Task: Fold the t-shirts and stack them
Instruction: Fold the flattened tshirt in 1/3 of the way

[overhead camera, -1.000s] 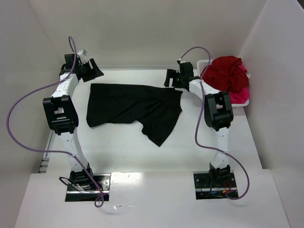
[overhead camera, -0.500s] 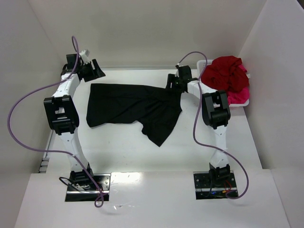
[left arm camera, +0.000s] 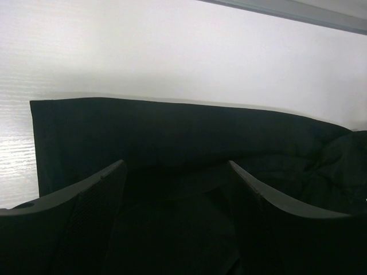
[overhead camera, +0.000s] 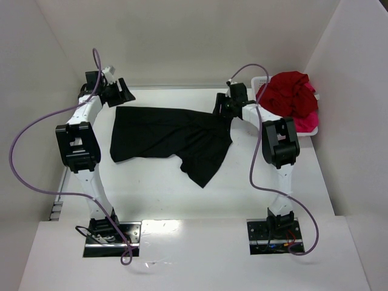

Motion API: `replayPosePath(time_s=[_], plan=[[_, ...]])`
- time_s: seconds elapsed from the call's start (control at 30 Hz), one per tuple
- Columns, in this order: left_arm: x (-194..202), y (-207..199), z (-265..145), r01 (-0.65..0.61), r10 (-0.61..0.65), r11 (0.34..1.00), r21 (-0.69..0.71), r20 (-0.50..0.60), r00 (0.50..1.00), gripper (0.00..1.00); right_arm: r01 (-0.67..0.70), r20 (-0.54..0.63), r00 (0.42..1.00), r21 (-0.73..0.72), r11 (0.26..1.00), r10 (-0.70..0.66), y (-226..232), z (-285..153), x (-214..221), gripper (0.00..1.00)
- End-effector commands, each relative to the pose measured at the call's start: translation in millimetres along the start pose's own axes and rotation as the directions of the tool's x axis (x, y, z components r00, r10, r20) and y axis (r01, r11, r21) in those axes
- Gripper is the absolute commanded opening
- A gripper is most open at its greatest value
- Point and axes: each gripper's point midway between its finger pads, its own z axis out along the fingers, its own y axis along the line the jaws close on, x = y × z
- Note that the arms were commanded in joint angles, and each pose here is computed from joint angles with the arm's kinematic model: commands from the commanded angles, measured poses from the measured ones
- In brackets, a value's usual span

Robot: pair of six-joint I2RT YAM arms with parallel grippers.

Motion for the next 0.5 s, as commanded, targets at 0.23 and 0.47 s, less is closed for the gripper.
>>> replayPosePath(time_s=[0.23, 0.47], plan=[[-4.9, -10.6, -11.3, -0.029, 0.028, 0.999, 0.043, 0.024, 0.999, 0.79, 0.02, 0.167, 0.986, -0.048, 0.999, -0.012, 20.2, -21.4, -59.8, 0.66], [-5.6, -9.3, -9.2, -0.039, 0.038, 0.998, 0.043, 0.024, 0.999, 0.79, 0.017, 0.106, 0.994, -0.028, 0.999, -0.014, 14.0, -9.3, -47.8, 0.66]])
